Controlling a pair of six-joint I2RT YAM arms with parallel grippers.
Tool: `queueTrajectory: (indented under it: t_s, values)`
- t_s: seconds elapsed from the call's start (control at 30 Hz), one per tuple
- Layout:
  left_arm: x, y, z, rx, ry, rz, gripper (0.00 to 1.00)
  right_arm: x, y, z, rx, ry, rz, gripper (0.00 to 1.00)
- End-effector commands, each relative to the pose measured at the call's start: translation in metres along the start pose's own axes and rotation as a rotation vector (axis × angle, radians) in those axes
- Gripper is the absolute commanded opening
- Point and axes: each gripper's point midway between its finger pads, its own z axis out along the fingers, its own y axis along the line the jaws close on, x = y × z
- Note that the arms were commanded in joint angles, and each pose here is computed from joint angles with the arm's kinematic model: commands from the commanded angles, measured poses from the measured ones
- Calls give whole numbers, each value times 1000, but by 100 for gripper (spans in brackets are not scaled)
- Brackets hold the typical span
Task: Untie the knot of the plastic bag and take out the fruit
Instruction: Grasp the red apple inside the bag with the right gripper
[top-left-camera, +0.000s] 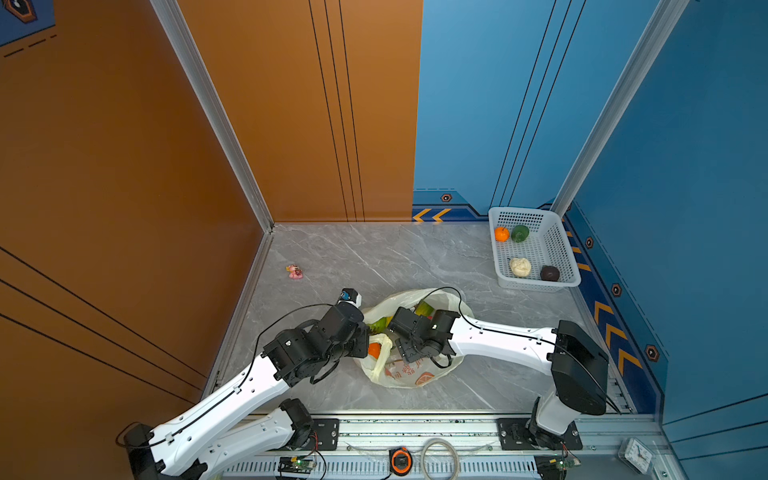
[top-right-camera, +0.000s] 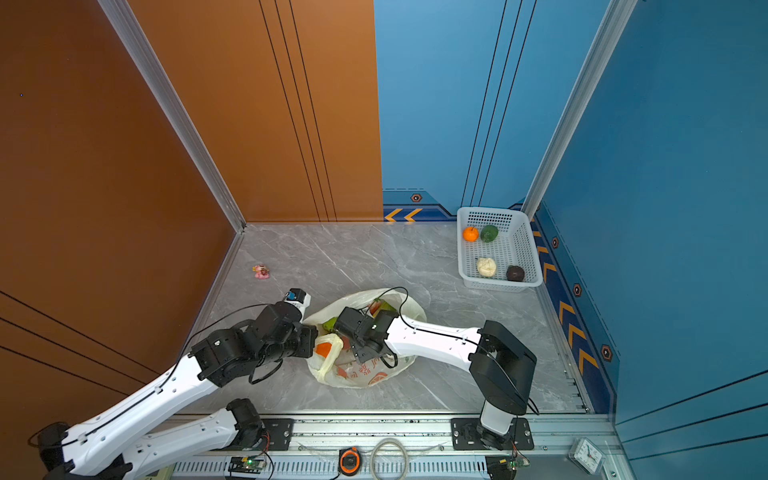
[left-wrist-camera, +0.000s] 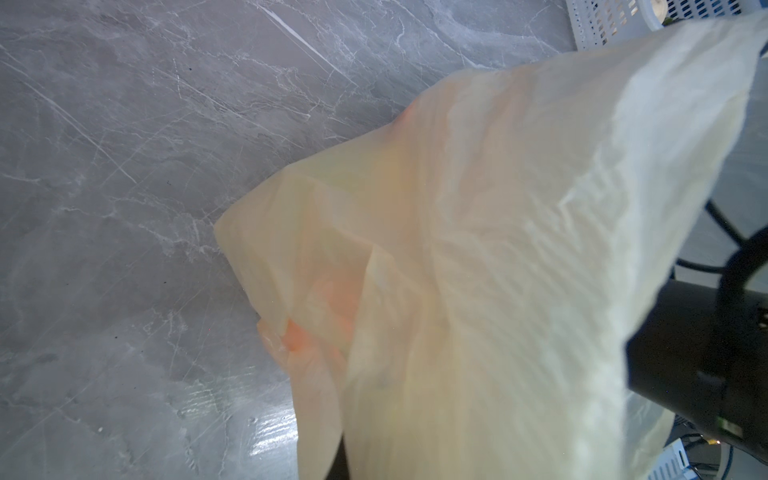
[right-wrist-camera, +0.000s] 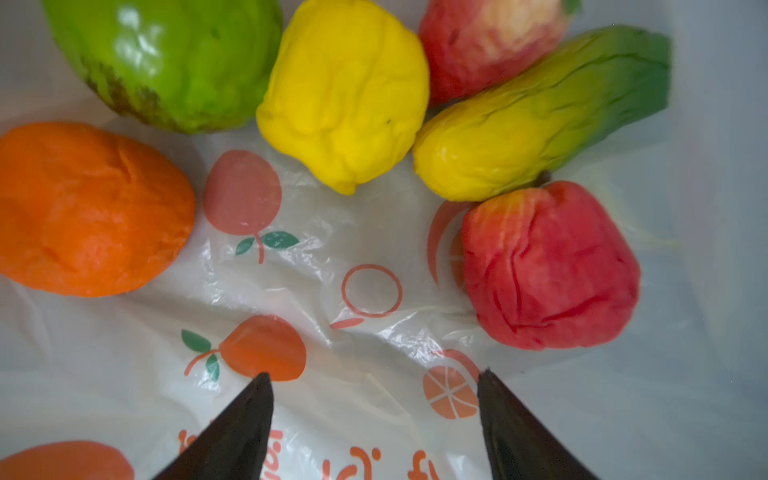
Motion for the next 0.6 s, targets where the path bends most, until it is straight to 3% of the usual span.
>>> queueTrajectory:
  t_s: [0.0,0.23,0.57]
  values:
    - [-1,-7,-4,27,0,25,0,-10,-23,-1,127,-42,53,80]
    - [2,-10,-2,28,9,46,0,-24,-49,6,230,-96,78,82]
    - [7,-10,-1,24,16,60,0,-32,-66,28,233,-95,85,82]
